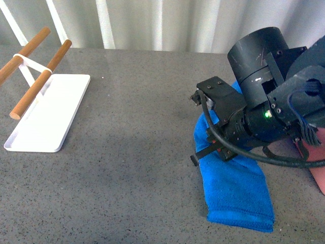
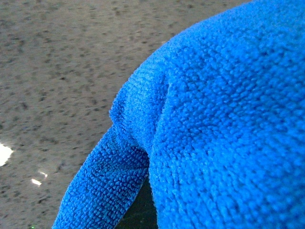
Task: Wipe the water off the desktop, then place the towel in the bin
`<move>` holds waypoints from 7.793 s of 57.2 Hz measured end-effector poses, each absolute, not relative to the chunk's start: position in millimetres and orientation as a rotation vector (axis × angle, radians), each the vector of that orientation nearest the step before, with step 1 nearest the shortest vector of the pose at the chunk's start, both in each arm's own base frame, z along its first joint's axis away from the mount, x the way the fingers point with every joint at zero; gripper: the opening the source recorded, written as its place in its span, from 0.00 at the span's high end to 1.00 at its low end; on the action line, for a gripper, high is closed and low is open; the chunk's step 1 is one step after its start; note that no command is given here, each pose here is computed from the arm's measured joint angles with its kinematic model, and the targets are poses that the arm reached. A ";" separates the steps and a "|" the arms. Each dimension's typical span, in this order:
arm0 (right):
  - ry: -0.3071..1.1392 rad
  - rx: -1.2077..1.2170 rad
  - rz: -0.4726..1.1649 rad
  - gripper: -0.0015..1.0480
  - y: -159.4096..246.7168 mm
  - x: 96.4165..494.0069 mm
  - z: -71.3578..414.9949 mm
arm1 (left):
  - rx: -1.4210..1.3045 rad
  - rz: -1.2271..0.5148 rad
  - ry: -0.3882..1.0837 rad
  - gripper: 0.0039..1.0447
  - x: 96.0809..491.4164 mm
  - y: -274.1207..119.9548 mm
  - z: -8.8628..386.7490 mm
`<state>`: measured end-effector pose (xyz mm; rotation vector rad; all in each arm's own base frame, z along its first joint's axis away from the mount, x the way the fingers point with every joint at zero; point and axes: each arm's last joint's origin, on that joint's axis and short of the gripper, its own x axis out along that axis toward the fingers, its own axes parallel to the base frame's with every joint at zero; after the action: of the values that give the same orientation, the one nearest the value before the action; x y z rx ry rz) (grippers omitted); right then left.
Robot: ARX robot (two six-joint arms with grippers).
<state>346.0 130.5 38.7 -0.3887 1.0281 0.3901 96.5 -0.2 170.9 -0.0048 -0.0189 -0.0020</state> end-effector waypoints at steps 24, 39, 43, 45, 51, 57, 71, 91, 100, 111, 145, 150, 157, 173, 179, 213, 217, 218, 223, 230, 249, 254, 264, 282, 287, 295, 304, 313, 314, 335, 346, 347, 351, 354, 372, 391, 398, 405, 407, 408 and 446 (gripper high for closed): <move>0.946 -0.375 0.272 0.95 174.4 397.8 42.3 | -0.005 -0.002 -0.019 0.06 96.5 -0.2 170.9; 0.721 -0.358 0.427 0.95 223.9 349.9 90.2 | -0.005 -0.002 -0.019 0.06 96.5 -0.2 170.9; 0.608 -0.365 0.407 0.95 219.5 341.2 115.7 | -0.005 -0.002 -0.019 0.06 96.5 -0.2 170.9; 0.572 -0.366 0.390 0.95 216.6 338.9 125.1 | -0.005 -0.002 -0.019 0.06 96.5 -0.2 170.9; 0.477 -0.361 0.314 0.95 205.0 335.8 153.0 | -0.004 -0.002 -0.019 0.06 96.5 -0.2 170.9; 0.389 -0.334 0.255 0.95 191.1 332.1 186.8 | -0.005 -0.002 -0.019 0.06 96.5 -0.2 170.9; 0.163 -0.236 0.214 0.95 158.5 301.0 280.2 | -0.004 -0.002 -0.019 0.06 96.5 -0.2 170.9; 0.112 -0.215 -0.209 0.95 72.2 292.5 315.5 | -0.004 -0.002 -0.019 0.06 96.5 -0.2 170.9; 0.211 -0.238 -0.282 0.95 35.8 305.9 284.2 | -0.005 -0.002 -0.019 0.06 96.5 -0.2 170.9; 0.299 -0.240 -0.337 0.95 3.3 316.8 256.5 | -0.005 -0.002 -0.019 0.06 96.5 -0.2 170.9; 0.393 -0.126 -0.356 0.95 -32.9 339.0 239.4 | -0.005 -0.002 -0.019 0.06 96.5 -0.2 170.9; 0.357 -0.120 -0.345 0.95 -30.5 339.1 246.6 | -0.005 -0.002 -0.019 0.06 96.5 -0.2 170.9; 0.390 -0.132 -0.380 0.95 -29.4 338.2 245.2 | -0.005 -0.002 -0.019 0.06 96.5 -0.2 170.9; 0.729 -0.148 -0.458 0.50 -35.4 342.2 196.0 | -0.004 -0.002 -0.019 0.06 96.5 -0.2 170.9; 0.717 -0.144 -0.462 0.32 -35.4 341.6 199.7 | -0.005 -0.002 -0.019 0.06 96.5 -0.2 170.9; 0.715 -0.143 -0.463 0.07 -35.4 341.6 199.9 | -0.005 -0.002 -0.019 0.06 96.5 -0.2 170.9; 0.715 -0.143 -0.463 0.07 -35.4 341.6 199.9 | -0.005 -0.002 -0.019 0.06 96.5 -0.2 170.9; 0.715 -0.143 -0.463 0.07 -35.4 341.6 199.9 | -0.005 -0.002 -0.019 0.06 96.5 -0.2 170.9; 0.715 -0.143 -0.463 0.07 -35.4 341.6 199.9 | -0.005 -0.002 -0.019 0.06 96.5 -0.2 170.9; 0.715 -0.143 -0.462 0.07 -35.3 341.6 199.9 | -0.005 -0.002 -0.019 0.06 96.5 -0.2 170.9; 0.054 -0.006 0.000 0.47 -21.7 293.4 187.5 | -0.004 -0.002 -0.019 0.06 96.5 -0.2 170.9; -0.012 -0.011 -0.002 0.64 -17.7 269.6 192.7 | -0.004 -0.001 -0.020 0.06 96.5 -0.2 170.9; 0.020 -0.009 -0.003 0.94 -11.3 236.5 178.7 | -0.005 -0.002 -0.020 0.06 96.5 -0.2 170.9; 0.015 -0.010 0.001 0.97 -0.1 194.8 172.3 | -0.004 -0.002 -0.020 0.06 96.5 -0.2 170.9; 0.004 -0.010 0.000 0.97 -0.1 184.7 165.5 | -0.004 -0.002 -0.020 0.06 96.5 -0.2 170.9; 0.023 -0.010 0.001 0.97 -0.1 172.4 160.1 | -0.005 -0.002 -0.019 0.06 96.5 -0.2 170.9; 0.015 -0.010 0.000 0.97 -0.1 160.5 162.0 | -0.004 -0.002 -0.020 0.06 96.5 -0.2 170.9; 0.014 -0.010 0.000 0.97 -0.1 150.6 162.4 | -0.004 -0.002 -0.020 0.06 96.5 -0.2 170.9; 0.012 -0.010 0.000 0.97 -0.1 149.9 163.0 | -0.004 -0.002 -0.020 0.06 96.5 -0.2 170.9; -0.010 -0.010 0.000 0.97 -0.1 132.2 170.1 | -0.004 -0.002 -0.020 0.06 96.5 -0.2 170.9; -0.016 -0.010 0.000 0.97 -0.1 125.4 171.8 | -0.004 -0.002 -0.020 0.06 96.5 -0.2 170.9; -0.016 -0.010 0.000 0.97 -0.1 124.7 171.9 | -0.004 -0.002 -0.020 0.06 96.5 -0.2 170.9; -0.018 -0.010 0.000 0.97 -0.1 122.4 172.3 | -0.004 -0.002 -0.020 0.06 96.5 -0.2 170.9; -0.019 -0.009 0.000 0.97 -0.1 120.7 172.5 | -0.005 -0.002 -0.020 0.06 96.5 -0.2 170.9; -0.022 -0.009 0.000 0.97 -0.1 113.4 172.8 | -0.004 -0.002 -0.020 0.06 96.5 -0.2 170.9; -0.020 -0.009 0.000 0.97 -0.1 106.5 172.1 | -0.004 -0.002 -0.020 0.06 96.5 -0.2 170.9; -0.004 -0.009 -0.001 0.97 -0.1 97.9 168.6 | -0.004 -0.002 -0.020 0.06 96.5 -0.2 170.9; -0.015 -0.009 0.000 0.97 -0.1 96.9 169.4 | -0.004 -0.002 -0.020 0.06 96.4 -0.2 171.0; -0.014 -0.009 0.000 0.97 -0.1 96.9 169.3 | -0.004 -0.002 -0.020 0.06 96.4 -0.2 171.0; -0.014 -0.009 0.000 0.97 -0.1 96.9 169.3 | -0.004 -0.002 -0.020 0.06 96.5 -0.2 170.9; -0.015 -0.009 0.000 0.07 -0.1 96.9 169.4 | -0.004 -0.002 -0.020 0.06 96.5 -0.2 170.9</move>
<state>96.9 -0.1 169.4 -0.0086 -0.0151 -0.0004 96.5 -0.2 170.9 -0.0044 -0.0200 -0.0020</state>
